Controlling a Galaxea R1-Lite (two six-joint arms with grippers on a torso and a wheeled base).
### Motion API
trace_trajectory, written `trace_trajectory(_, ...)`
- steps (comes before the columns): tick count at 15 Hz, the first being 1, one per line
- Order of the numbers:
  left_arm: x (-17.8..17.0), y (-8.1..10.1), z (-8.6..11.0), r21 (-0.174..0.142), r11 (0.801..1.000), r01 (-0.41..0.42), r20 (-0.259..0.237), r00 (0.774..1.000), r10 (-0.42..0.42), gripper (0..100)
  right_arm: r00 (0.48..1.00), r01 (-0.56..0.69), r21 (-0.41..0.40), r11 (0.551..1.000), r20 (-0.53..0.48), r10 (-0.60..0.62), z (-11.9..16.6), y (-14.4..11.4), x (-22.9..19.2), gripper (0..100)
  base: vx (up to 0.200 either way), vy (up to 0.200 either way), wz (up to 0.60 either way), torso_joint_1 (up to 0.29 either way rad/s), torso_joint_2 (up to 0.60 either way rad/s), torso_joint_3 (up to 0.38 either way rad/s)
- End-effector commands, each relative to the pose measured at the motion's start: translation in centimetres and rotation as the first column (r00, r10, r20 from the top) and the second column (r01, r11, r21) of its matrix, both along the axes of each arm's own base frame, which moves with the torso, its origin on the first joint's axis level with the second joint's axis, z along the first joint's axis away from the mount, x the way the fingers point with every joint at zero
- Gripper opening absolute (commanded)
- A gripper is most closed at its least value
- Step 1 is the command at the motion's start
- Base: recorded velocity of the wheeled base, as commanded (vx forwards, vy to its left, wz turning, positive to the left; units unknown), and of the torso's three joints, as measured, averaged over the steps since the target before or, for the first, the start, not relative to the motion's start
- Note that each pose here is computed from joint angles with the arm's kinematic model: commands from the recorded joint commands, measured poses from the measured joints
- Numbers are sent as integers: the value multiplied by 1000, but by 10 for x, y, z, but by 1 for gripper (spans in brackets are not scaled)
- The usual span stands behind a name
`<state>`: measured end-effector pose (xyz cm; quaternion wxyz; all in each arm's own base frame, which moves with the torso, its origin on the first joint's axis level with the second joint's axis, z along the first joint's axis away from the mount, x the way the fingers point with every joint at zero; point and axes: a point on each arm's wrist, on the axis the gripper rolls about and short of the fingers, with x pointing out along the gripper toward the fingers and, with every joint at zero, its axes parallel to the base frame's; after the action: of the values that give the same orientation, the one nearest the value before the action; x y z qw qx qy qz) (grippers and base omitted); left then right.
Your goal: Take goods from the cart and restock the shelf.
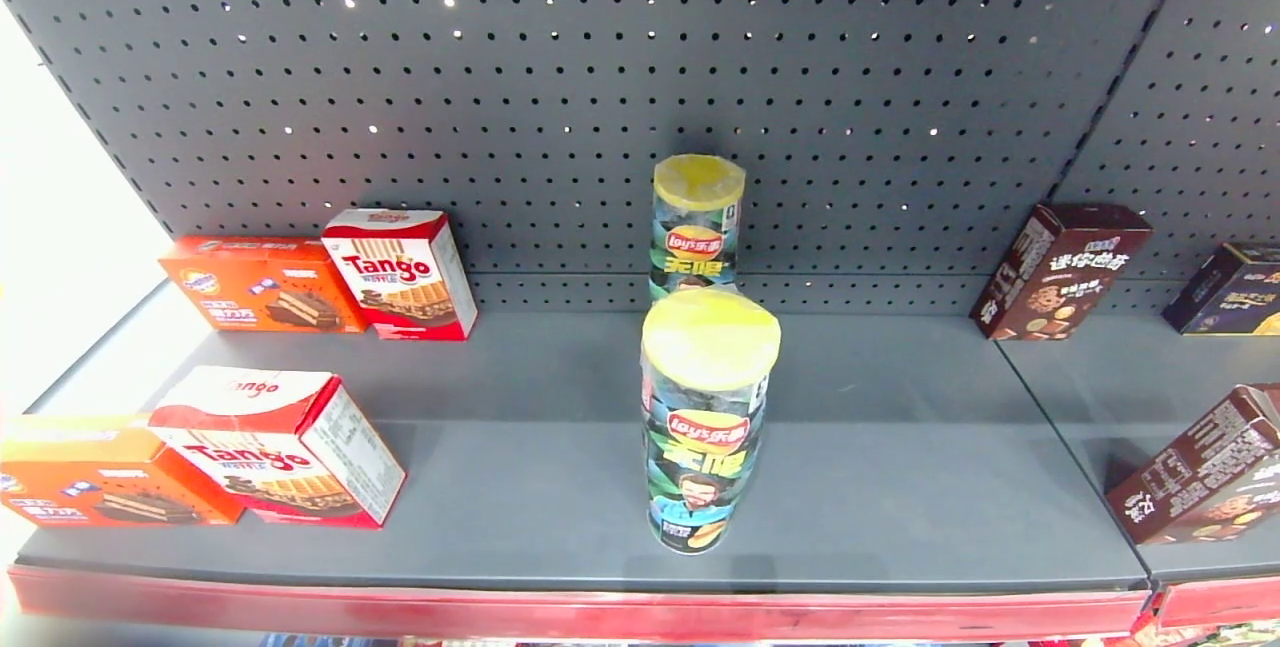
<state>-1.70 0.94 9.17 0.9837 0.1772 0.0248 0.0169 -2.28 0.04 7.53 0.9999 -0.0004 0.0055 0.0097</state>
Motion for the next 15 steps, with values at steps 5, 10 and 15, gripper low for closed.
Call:
trace_trajectory(5,2,-1,-7,-197,980,20,-22,999,-25,100,1000,1,1,1000,0,-1,0,0,0,100,0,0,0,0,0,0)
trace_trajectory(10,12,-4,-7,-313,930,196,-158,954,-254,100,1000,1,1,1000,0,-1,0,0,0,100,0,0,0,0,0,0)
trace_trajectory(15,16,-8,-11,-332,943,23,-236,966,-107,100,1000,1,1,1000,0,-1,0,0,0,100,0,0,0,0,0,0)
